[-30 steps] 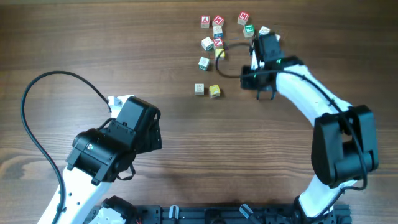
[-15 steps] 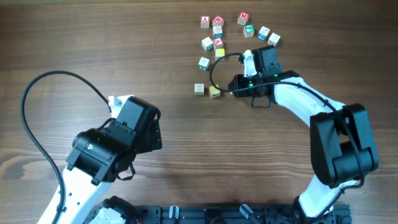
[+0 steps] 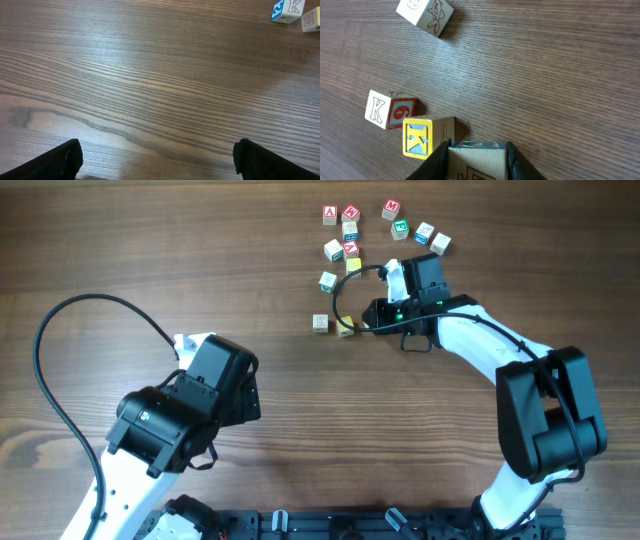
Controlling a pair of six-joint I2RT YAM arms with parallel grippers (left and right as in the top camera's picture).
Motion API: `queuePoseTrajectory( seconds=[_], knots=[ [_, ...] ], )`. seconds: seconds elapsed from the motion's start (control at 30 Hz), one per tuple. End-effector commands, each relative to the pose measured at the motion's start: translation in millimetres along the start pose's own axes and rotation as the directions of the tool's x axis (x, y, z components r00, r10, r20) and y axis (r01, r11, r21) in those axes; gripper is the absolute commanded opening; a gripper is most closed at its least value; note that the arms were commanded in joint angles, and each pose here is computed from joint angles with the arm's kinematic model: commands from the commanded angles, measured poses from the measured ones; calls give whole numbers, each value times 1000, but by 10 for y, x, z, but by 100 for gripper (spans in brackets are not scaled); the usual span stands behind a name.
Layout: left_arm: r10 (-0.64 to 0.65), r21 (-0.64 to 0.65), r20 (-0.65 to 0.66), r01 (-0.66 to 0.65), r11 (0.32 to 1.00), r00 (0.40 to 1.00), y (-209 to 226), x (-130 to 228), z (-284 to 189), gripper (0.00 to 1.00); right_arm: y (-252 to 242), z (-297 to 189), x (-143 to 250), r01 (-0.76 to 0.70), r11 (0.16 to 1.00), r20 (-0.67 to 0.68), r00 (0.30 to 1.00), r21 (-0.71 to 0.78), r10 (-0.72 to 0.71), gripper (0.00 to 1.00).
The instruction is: Form a horizontal line
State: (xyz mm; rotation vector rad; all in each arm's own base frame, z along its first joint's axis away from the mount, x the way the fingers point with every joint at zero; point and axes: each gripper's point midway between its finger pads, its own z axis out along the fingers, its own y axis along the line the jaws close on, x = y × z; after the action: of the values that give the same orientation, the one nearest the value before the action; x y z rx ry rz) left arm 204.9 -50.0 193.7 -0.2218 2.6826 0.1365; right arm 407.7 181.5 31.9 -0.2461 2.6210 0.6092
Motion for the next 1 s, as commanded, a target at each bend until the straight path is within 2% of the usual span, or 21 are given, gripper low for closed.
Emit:
queuePoseTrajectory(
  seconds=[0.0, 0.2, 0.3, 0.4, 0.6, 0.67, 0.77, 0.9, 0.97],
  knots=[
    [-14, 0, 0, 14, 1000, 1000, 8, -2, -1, 100, 30, 15, 31, 18, 1000, -4, 1000, -16, -18, 36],
    [-14, -1, 0, 14, 1000, 1000, 8, -1, -1, 100, 36, 15, 1, 20, 1000, 8, 1000, -18, -20, 46],
    [-14, -1, 0, 14, 1000, 1000, 8, -1, -1, 100, -20, 14, -15, 18, 1000, 16, 1000, 14, -18, 46],
    [-14, 0, 0, 14, 1000, 1000, 8, -2, -1, 100, -305, -18, -34, -111, 979, 52, 993, 172, 104, 46],
    [-14, 0, 0, 14, 1000, 1000, 8, -2, -1, 100, -324, -33, -72, -121, 975, 64, 992, 185, 111, 45],
    [-14, 0, 0, 14, 1000, 1000, 8, -2, -1, 100, -316, -34, -133, -127, 976, 89, 990, 179, 112, 32],
    [-14, -1, 0, 14, 1000, 1000, 8, -1, -1, 100, -276, -46, -319, -128, 980, 162, 982, 155, 102, 18],
    [-14, 0, 0, 14, 1000, 1000, 8, -2, -1, 100, -87, -42, -446, -57, 996, 192, 980, 62, 45, 10],
    [-14, 0, 0, 14, 1000, 1000, 8, -2, -1, 100, -49, -45, -473, -38, 998, 199, 980, 45, 28, 9]
  ],
)
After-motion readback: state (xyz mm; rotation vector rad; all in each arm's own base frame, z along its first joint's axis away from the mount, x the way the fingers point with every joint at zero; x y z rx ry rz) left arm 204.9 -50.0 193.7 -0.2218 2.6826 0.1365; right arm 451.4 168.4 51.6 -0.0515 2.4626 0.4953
